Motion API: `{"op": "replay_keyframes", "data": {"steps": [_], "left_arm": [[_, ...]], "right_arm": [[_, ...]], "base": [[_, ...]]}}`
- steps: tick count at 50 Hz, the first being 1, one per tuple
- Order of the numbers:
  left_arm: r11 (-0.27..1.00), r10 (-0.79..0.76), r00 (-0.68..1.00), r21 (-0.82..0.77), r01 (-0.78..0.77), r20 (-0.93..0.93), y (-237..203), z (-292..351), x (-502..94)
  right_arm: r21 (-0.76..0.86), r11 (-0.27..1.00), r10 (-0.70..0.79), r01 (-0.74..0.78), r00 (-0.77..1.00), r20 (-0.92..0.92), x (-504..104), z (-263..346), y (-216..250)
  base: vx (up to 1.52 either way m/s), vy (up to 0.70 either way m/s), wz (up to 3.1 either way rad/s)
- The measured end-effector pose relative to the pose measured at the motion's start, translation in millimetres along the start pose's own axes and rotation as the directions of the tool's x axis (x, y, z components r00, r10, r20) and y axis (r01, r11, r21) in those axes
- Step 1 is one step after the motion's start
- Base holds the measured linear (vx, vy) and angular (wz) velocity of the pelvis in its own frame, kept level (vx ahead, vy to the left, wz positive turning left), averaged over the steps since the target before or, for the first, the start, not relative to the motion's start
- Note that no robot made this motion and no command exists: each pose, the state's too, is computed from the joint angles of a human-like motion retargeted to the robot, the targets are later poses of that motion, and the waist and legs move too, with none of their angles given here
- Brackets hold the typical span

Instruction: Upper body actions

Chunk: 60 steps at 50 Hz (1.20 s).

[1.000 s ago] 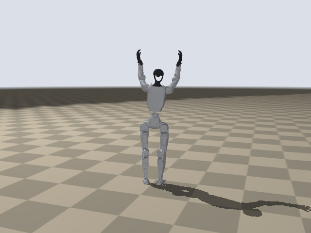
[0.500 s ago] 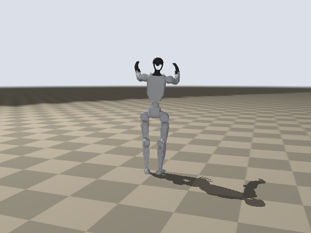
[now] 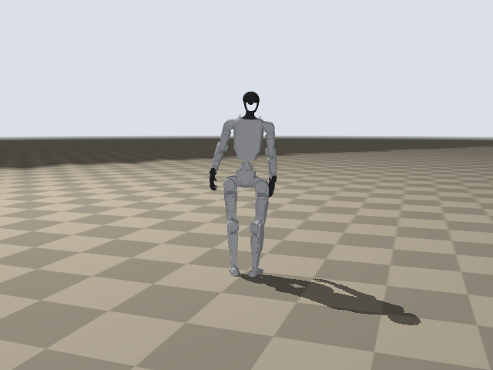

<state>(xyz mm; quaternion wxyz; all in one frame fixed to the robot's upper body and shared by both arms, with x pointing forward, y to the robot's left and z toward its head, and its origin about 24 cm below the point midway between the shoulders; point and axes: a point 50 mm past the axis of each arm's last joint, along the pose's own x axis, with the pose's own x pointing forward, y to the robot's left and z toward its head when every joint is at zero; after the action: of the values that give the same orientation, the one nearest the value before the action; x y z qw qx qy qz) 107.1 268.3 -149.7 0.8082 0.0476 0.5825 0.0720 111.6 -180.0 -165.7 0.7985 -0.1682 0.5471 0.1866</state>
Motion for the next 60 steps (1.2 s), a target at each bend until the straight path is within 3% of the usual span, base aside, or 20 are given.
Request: {"op": "replay_keyframes", "data": {"steps": [8, 13, 18, 23, 27, 32, 42, 60], "left_arm": [[0.989, -0.123, 0.908, 0.032, 0.147, -0.401, -40.4, -124.5, -24.6], [0.970, -0.219, 0.834, -0.021, 0.242, -0.507, -70.5, -164.8, -42.5], [0.949, -0.313, 0.796, -0.187, 0.252, -0.518, -98.2, -187.0, -56.7], [0.912, -0.384, 0.776, -0.335, 0.235, -0.501, -115.1, -189.5, -61.3], [0.939, -0.339, 0.784, -0.241, 0.245, -0.520, -103.9, -185.5, -57.1], [0.964, -0.255, 0.805, -0.073, 0.256, -0.535, -86.8, -181.0, -51.8], [0.959, -0.284, 0.809, -0.164, 0.232, -0.515, -92.4, -178.8, -51.3], [0.962, -0.263, 0.795, -0.090, 0.256, -0.547, -92.8, -182.0, -53.4]], "right_arm": [[-0.001, 0.999, 0.040, -0.046, 0.879, -0.475, -41.3, -128.0, 41.7], [0.102, 0.986, 0.167, -0.133, 0.760, -0.629, -66.4, -167.2, 57.9], [0.245, 0.965, 0.224, -0.094, 0.780, -0.584, -64.9, -164.4, 61.4], [0.195, 0.977, 0.173, -0.087, 0.858, -0.483, -47.9, -139.6, 53.0], [0.147, 0.986, 0.146, -0.084, 0.864, -0.482, -43.6, -131.6, 49.1], [0.197, 0.975, 0.188, -0.101, 0.851, -0.491, -46.4, -135.5, 55.2], [0.204, 0.975, 0.179, -0.087, 0.852, -0.492, -48.0, -138.6, 55.5], [0.222, 0.973, 0.159, -0.055, 0.861, -0.482, -48.0, -138.9, 55.0]], "base": [[0.10, -0.01, -0.09], [0.03, -0.01, -0.67], [0.01, -0.01, 0.28], [-0.01, 0.00, 0.09], [-0.02, 0.00, -0.22], [0.03, 0.00, 0.45], [0.00, 0.00, 0.00], [0.00, 0.00, 0.00]]}}
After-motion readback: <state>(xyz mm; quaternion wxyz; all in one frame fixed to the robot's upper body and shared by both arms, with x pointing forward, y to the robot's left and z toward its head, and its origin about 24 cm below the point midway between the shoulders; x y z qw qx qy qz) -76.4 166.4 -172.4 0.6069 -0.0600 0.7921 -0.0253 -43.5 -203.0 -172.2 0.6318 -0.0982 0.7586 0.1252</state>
